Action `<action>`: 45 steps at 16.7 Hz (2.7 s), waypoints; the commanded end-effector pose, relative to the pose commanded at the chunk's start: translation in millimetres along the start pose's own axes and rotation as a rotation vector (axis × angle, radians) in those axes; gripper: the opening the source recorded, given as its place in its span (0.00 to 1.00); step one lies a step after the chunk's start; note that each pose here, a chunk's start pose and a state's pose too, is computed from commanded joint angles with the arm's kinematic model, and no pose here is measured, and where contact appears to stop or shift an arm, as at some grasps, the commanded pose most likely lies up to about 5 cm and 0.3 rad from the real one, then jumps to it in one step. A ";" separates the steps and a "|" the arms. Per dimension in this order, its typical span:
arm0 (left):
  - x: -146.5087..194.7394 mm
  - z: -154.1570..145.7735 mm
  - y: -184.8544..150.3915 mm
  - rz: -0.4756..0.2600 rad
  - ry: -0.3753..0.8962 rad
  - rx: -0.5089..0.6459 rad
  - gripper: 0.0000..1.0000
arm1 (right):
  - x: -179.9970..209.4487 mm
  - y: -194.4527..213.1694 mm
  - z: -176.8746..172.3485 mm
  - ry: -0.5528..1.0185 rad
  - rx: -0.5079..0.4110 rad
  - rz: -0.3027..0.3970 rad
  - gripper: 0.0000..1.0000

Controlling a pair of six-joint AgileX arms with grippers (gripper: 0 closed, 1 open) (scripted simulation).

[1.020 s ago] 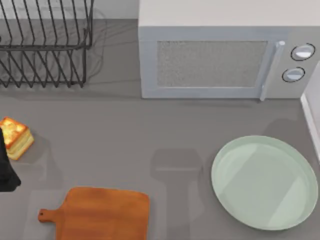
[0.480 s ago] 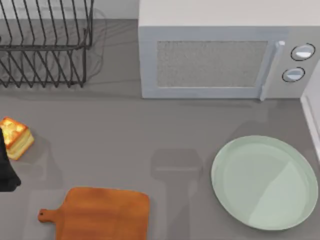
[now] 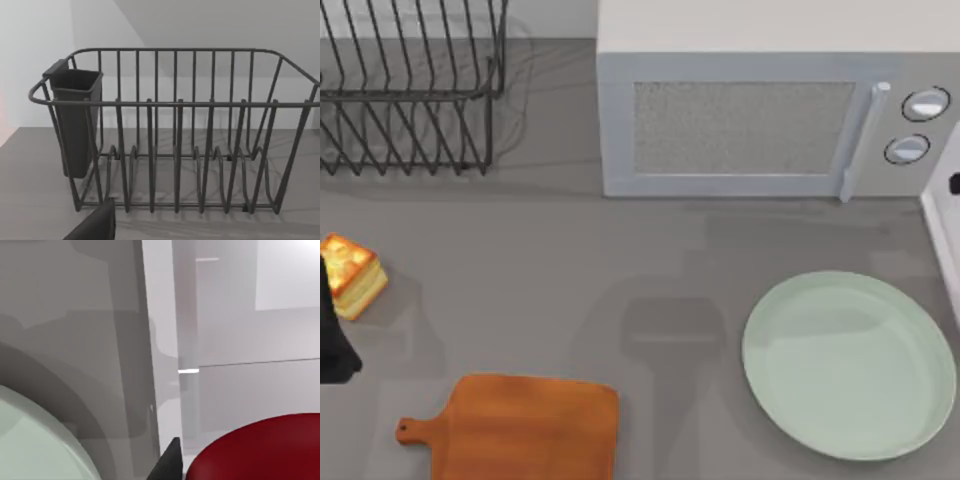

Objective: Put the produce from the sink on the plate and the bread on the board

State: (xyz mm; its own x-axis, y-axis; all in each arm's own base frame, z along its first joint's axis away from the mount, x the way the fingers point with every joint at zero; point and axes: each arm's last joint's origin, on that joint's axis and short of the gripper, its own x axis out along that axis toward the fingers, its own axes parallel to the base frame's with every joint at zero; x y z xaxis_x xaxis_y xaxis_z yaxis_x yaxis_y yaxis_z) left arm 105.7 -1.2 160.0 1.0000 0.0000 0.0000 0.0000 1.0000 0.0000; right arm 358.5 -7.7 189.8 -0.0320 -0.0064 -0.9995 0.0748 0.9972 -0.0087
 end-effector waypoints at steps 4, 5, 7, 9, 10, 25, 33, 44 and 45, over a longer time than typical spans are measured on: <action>0.0 0.0 0.0 0.000 0.000 0.000 1.00 | -10.7 54.4 -33.2 0.036 -0.001 -0.016 0.00; 0.0 0.0 0.0 0.000 0.000 0.000 1.00 | -13.7 67.2 -41.4 0.037 -0.005 -0.019 0.00; 0.0 0.0 0.0 0.000 0.000 0.000 1.00 | -19.9 91.5 -56.9 0.028 -0.016 -0.021 0.00; 0.0 0.0 0.0 0.000 0.000 0.000 1.00 | -26.2 112.9 -71.0 0.012 -0.032 -0.016 0.00; 0.0 0.0 0.0 0.000 0.000 0.000 1.00 | -29.2 122.1 -77.3 0.002 -0.039 -0.012 0.00; 0.0 0.0 0.0 0.000 0.000 0.000 1.00 | -38.5 147.6 -95.4 -0.032 -0.065 0.008 0.38; 0.0 0.0 0.0 0.000 0.000 0.000 1.00 | -38.5 147.6 -95.4 -0.032 -0.065 0.008 0.98; 0.0 0.0 0.0 0.000 0.000 0.000 1.00 | -39.6 145.5 -96.1 -0.040 -0.064 0.013 1.00; 0.0 0.0 0.0 0.000 0.000 0.000 1.00 | -41.7 142.1 -98.1 -0.057 -0.064 0.022 1.00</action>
State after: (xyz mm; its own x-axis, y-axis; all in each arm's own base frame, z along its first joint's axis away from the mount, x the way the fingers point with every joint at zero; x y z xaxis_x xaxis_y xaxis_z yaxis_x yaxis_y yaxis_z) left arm 105.7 -1.2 160.0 1.0000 0.0000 0.0000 0.0000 1.0000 0.0000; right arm 272.7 141.6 233.3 0.0264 0.0134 -0.9996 0.0109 0.9998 0.0137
